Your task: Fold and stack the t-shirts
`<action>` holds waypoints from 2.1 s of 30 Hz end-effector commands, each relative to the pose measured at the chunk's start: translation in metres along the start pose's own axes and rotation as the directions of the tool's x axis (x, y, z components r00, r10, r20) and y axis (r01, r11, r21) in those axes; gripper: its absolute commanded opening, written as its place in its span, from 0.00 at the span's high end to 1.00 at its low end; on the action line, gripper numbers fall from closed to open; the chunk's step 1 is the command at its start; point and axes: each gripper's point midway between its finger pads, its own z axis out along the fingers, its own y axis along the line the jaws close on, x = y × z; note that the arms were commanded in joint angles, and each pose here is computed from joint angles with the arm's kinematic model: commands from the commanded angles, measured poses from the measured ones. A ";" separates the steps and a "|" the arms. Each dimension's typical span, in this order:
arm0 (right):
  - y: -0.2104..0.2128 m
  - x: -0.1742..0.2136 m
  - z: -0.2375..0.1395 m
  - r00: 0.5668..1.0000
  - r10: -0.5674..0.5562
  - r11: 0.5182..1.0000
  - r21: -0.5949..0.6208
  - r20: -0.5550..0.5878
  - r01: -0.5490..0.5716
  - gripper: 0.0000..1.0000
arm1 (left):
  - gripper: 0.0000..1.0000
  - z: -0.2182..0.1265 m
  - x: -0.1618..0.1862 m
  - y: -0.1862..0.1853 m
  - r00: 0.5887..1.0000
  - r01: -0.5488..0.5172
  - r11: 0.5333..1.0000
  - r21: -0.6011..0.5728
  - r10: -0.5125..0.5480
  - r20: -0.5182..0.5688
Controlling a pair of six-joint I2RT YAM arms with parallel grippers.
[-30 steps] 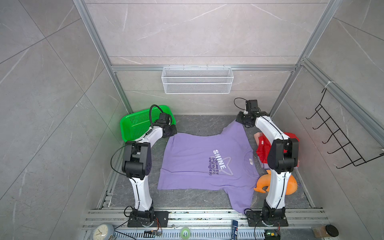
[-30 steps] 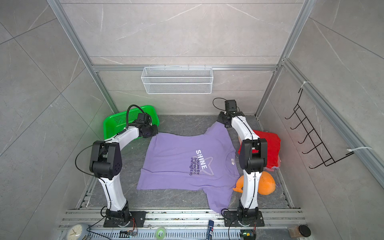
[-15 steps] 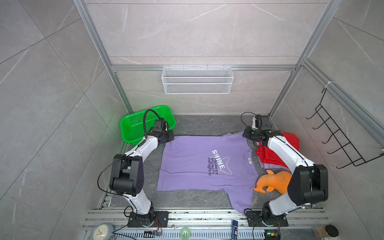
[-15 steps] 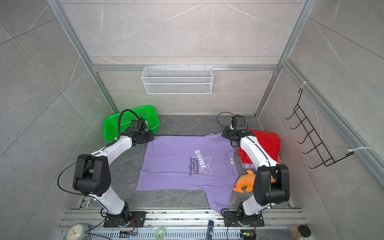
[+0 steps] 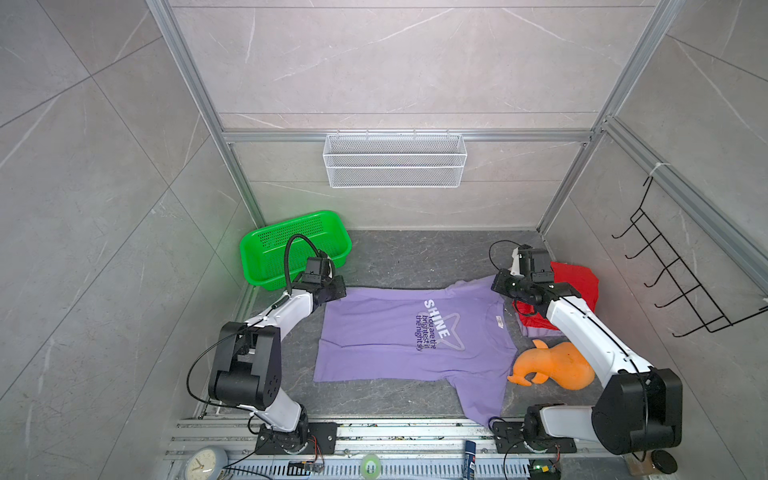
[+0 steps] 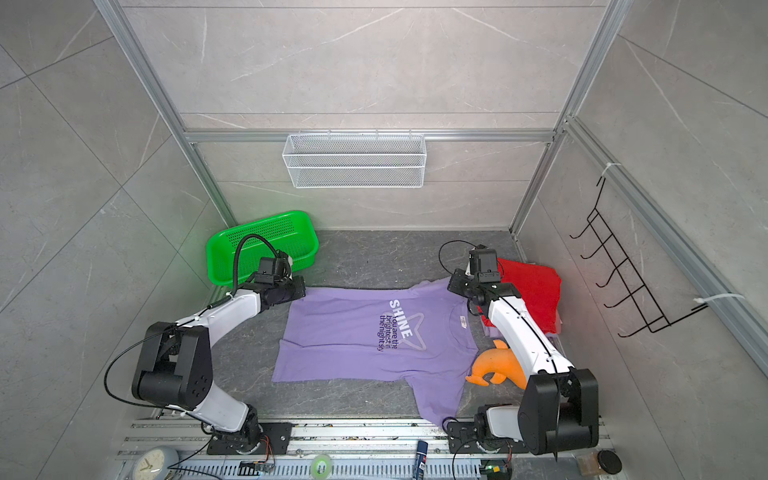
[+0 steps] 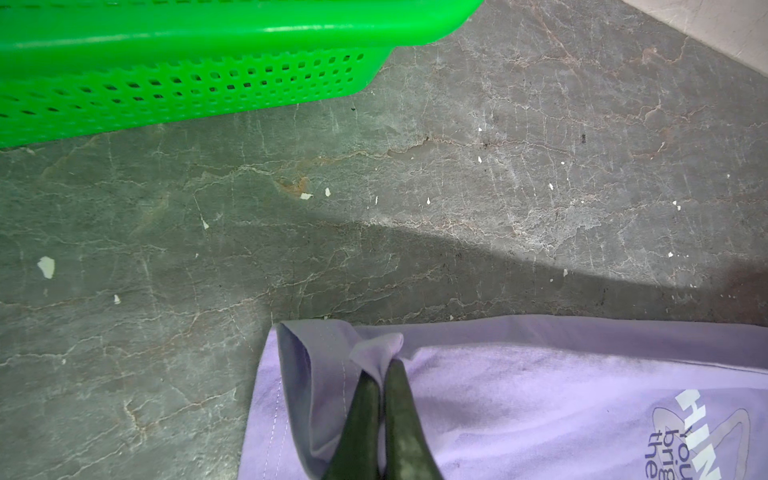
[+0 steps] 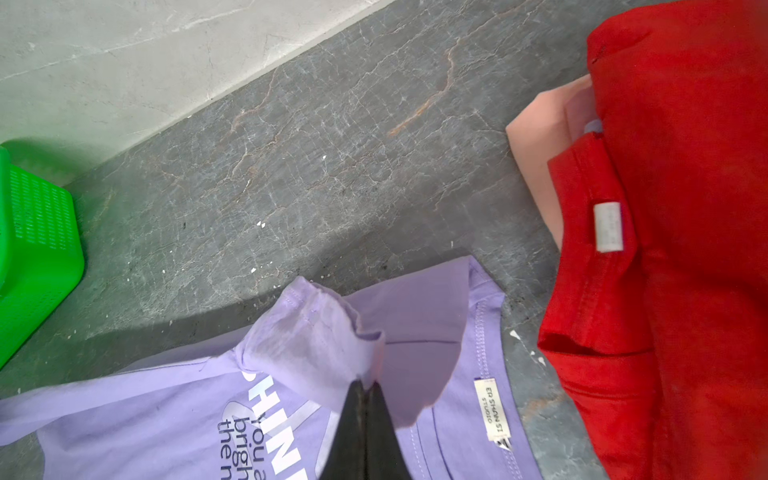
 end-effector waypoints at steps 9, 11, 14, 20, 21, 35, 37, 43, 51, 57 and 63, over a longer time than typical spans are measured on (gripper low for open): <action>-0.013 0.043 -0.026 0.999 0.037 0.999 -0.011 -0.037 -0.037 1.00 | 1.00 -0.028 -0.011 0.005 0.993 0.006 1.000 -0.020 -0.004 0.116; -0.014 0.053 -0.037 0.999 0.034 0.999 -0.030 -0.032 -0.035 0.97 | 0.93 -0.036 -0.003 0.010 0.992 0.027 0.999 -0.033 -0.022 0.125; -0.016 0.055 -0.063 1.000 0.005 0.999 -0.043 0.028 -0.004 0.57 | 0.57 -0.053 0.006 0.019 0.985 0.066 0.996 -0.051 -0.057 0.161; -0.008 0.034 -0.094 0.992 0.021 0.998 -0.069 0.124 -0.012 0.48 | 0.41 -0.088 -0.011 0.011 0.966 0.116 0.993 -0.015 -0.109 0.235; -0.006 0.033 -0.091 0.993 0.027 0.997 -0.077 0.116 -0.018 0.47 | 0.41 -0.091 -0.014 0.008 0.966 0.115 0.993 -0.008 -0.110 0.233; 0.049 0.052 0.041 0.995 -0.061 0.991 -0.127 -0.079 0.050 0.50 | 0.41 -0.057 0.013 -0.007 0.984 0.145 0.988 0.056 -0.150 0.096; 0.057 0.061 0.059 0.990 -0.095 0.992 -0.097 -0.100 0.086 0.50 | 0.41 -0.054 0.017 -0.008 0.985 0.148 0.987 0.055 -0.152 0.082; 0.045 0.082 0.103 0.983 -0.076 0.996 0.026 -0.169 0.082 0.50 | 0.41 -0.058 0.015 -0.011 0.985 0.140 0.988 0.063 -0.145 0.092; 0.053 0.099 0.131 0.973 -0.095 0.995 0.014 -0.209 0.100 0.51 | 0.41 -0.060 0.016 -0.010 0.985 0.138 0.989 0.056 -0.143 0.095; 0.052 0.110 0.134 0.963 -0.111 0.991 0.043 -0.244 0.125 0.78 | 0.41 -0.058 0.021 -0.006 0.986 0.139 0.989 0.042 -0.143 0.089; 0.052 0.110 0.115 0.965 -0.112 0.989 0.067 -0.236 0.131 1.00 | 0.41 -0.062 0.021 -0.004 0.985 0.140 0.989 0.038 -0.143 0.100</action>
